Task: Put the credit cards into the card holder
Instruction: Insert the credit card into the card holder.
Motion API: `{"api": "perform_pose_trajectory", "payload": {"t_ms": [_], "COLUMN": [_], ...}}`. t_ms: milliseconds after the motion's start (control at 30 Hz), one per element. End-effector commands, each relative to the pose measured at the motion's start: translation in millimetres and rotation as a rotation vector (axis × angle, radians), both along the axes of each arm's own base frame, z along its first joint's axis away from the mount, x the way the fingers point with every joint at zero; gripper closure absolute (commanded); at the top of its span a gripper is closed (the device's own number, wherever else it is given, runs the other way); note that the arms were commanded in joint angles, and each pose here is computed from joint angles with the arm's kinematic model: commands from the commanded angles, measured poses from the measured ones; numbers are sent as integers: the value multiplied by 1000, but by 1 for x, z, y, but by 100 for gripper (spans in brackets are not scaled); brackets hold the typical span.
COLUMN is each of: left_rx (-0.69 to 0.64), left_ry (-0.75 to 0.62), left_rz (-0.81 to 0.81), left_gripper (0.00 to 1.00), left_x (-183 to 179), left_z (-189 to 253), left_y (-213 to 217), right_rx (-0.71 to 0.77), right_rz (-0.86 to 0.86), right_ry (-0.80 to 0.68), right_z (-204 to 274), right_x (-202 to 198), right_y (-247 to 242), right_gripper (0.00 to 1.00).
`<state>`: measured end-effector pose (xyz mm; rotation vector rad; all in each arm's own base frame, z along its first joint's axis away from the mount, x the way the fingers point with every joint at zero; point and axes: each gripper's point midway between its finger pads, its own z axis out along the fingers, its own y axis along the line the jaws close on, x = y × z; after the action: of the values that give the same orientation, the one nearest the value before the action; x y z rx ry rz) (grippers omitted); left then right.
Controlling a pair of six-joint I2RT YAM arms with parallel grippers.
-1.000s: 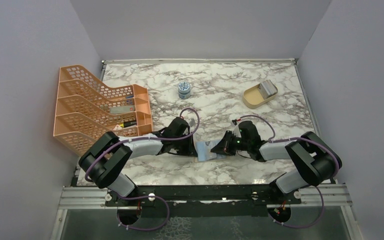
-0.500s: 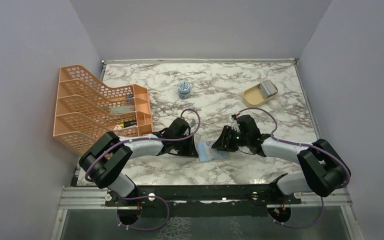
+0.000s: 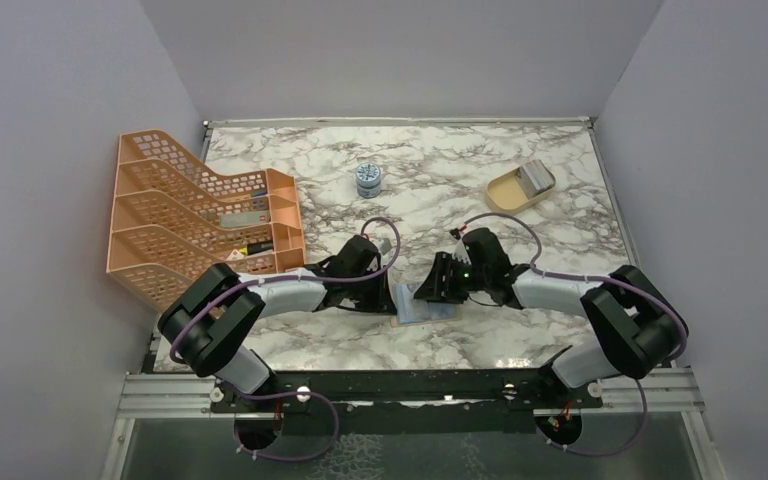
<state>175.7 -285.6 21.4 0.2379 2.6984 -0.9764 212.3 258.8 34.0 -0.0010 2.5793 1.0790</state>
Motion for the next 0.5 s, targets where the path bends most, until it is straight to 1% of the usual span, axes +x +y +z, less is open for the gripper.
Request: {"api": "perform_pose_trajectory", "payload": {"t_ms": [0,100,300,467], "left_rx": [45,45,68,115], "left_ry": [35,34,21,-34], "left_rz": [-11,-9,-4,24], "left_gripper": [100,100,100,100], "left_x": [-13,-13,-9,4], "left_z": [-15,-16,-16,-8], "left_y": [9,9,11,16], "right_rx": [30,57,69,103], "right_rz": [95,131,138,160], "right_ry": [-25,-43,-72,-75], "right_z": [0,5,10,14], "right_x": [-8,-11,-12,-13], "right_y": [15,24,28,33], "right_gripper": [54,54,55,57]}}
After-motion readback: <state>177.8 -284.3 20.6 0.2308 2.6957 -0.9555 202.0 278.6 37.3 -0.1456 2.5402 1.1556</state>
